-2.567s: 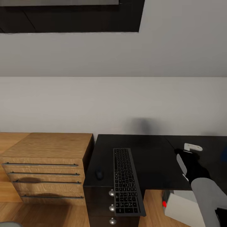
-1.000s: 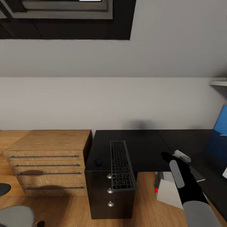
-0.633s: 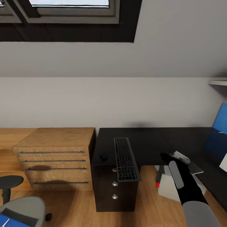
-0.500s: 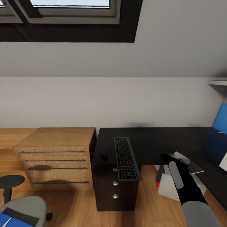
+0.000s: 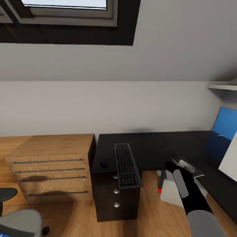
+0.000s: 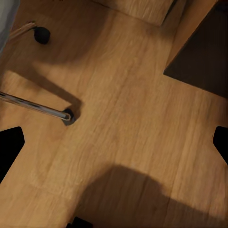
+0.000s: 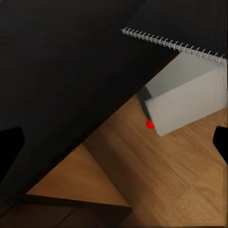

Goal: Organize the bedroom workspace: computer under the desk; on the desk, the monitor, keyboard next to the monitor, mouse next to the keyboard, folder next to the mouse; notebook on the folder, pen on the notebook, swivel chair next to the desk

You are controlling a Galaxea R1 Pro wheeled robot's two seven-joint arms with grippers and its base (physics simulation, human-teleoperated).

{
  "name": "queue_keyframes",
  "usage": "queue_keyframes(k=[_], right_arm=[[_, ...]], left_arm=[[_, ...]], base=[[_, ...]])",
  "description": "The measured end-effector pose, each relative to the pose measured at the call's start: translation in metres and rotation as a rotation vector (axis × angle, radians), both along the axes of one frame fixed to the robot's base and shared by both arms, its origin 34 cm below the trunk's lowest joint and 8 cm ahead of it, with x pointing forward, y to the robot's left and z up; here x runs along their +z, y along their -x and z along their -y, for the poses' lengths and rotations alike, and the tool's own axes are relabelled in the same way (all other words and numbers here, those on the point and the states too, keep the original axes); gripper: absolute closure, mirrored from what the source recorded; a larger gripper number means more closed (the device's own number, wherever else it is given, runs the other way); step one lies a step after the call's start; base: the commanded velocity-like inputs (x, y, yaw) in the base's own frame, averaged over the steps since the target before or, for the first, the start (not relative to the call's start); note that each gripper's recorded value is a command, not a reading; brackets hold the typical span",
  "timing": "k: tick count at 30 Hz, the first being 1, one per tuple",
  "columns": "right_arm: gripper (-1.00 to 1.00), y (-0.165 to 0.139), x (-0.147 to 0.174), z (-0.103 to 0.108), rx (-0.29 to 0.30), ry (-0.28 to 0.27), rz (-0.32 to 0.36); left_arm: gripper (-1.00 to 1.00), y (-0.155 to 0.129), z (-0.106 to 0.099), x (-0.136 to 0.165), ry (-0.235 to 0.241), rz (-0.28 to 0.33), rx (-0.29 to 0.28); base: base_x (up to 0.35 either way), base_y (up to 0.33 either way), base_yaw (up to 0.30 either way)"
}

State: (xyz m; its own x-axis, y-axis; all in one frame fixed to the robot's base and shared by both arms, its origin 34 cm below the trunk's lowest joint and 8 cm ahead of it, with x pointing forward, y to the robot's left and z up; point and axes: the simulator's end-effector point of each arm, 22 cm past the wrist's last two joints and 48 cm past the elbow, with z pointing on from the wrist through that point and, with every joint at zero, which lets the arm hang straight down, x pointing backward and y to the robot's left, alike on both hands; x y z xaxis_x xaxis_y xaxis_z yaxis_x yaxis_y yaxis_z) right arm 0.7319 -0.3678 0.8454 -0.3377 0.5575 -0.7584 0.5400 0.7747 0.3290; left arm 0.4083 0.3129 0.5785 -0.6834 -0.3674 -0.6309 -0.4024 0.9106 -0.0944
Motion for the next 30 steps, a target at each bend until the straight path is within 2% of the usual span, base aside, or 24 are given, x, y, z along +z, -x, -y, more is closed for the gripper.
queue_keyframes(k=[7,14,16,17,20,21,24,25,28,30], right_arm=[[-1.00,0.000,-0.005,-0.003,-0.013,-0.004,0.007],[-1.00,-0.001,-0.005,-0.001,-0.015,0.012,0.012],[-1.00,-0.002,-0.003,-0.002,-0.001,0.044,0.012],[-1.00,-0.003,0.000,0.001,0.009,0.082,0.012],[-1.00,-0.006,0.008,0.007,0.026,0.146,0.021],[-1.00,-0.012,0.018,0.009,0.072,0.214,0.051],[-1.00,-0.020,0.022,0.000,0.165,0.268,0.076],[-1.00,-0.024,0.020,-0.004,0.238,0.302,0.086],[-1.00,-0.028,0.021,-0.004,0.308,0.343,0.108],[-1.00,-0.030,0.022,-0.002,0.325,0.358,0.121]], left_arm=[[-1.00,-0.001,0.000,0.001,-0.001,0.004,-0.001],[-1.00,-0.001,0.000,0.001,-0.001,0.005,-0.001],[-1.00,-0.001,0.000,0.001,-0.001,0.005,-0.001],[-1.00,-0.001,0.000,0.001,-0.001,0.005,-0.001],[-1.00,-0.001,0.000,0.001,-0.001,0.005,-0.001],[-1.00,-0.001,0.000,0.002,-0.001,0.005,-0.002],[-1.00,-0.001,0.000,0.002,-0.001,0.005,-0.002],[-1.00,-0.001,0.000,0.002,-0.001,0.005,-0.002],[-1.00,-0.001,0.000,0.002,-0.001,0.005,-0.002],[-1.00,-0.001,0.000,0.002,-0.001,0.005,-0.003]], base=[[0.000,0.000,-0.212],[0.000,0.000,-0.060],[0.000,0.000,-0.014],[0.005,0.000,-0.009],[0.096,0.000,-0.005],[0.249,-0.015,-0.001],[0.275,-0.059,-0.001],[0.283,-0.114,0.000],[0.268,-0.152,0.000],[0.255,-0.194,0.000]])
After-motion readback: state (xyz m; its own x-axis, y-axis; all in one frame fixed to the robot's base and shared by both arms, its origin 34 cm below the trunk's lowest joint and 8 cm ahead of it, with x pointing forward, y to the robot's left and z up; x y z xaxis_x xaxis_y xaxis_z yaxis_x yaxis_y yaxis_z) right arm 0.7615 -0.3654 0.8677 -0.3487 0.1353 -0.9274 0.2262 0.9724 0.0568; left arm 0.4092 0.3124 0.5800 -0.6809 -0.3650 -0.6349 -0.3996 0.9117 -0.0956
